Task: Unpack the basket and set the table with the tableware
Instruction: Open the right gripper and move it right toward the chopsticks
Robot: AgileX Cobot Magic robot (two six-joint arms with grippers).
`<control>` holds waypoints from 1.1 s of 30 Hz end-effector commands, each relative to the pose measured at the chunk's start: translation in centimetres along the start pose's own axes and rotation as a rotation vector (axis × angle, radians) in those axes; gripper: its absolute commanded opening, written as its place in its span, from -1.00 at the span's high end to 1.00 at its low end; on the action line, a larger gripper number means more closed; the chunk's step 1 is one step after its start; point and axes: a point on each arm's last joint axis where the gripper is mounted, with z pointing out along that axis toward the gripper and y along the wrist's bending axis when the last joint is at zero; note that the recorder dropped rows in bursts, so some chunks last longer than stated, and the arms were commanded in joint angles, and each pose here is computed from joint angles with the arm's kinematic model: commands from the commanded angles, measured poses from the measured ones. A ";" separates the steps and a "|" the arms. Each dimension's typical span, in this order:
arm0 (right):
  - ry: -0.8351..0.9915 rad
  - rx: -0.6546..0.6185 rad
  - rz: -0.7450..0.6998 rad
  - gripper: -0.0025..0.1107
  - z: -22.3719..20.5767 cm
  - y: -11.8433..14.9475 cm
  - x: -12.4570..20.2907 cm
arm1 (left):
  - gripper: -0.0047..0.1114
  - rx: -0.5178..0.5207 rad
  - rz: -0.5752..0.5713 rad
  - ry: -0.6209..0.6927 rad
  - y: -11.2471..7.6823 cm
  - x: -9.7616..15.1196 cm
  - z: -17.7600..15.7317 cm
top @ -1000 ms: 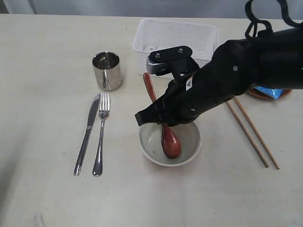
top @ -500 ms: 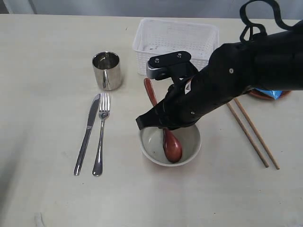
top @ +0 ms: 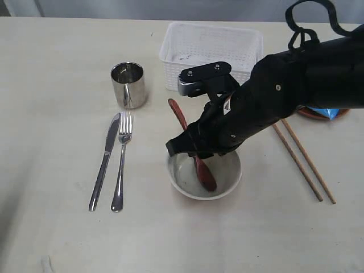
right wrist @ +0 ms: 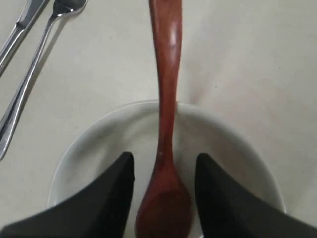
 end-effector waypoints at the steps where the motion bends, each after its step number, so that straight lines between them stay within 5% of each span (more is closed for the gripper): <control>1: 0.007 0.003 -0.004 0.18 0.0 0.0 0.1 | 0.92 -0.004 0.002 -0.009 0.0 0.0 0.0; 15: -0.169 -0.002 -0.082 0.18 -7.2 0.5 -0.4 | 0.92 -0.004 0.002 -0.009 0.0 0.0 0.0; 18: -0.202 0.047 -0.035 0.23 -9.4 -0.8 -0.3 | 0.92 -0.004 0.002 -0.009 0.0 0.0 0.0; 24: -0.147 0.220 0.087 0.63 -11.6 -5.3 0.6 | 0.92 -0.004 0.002 -0.009 0.0 0.0 0.0; 33: 0.067 0.346 0.086 0.65 -8.1 -7.9 1.1 | 0.92 -0.004 0.002 -0.009 0.0 0.0 0.0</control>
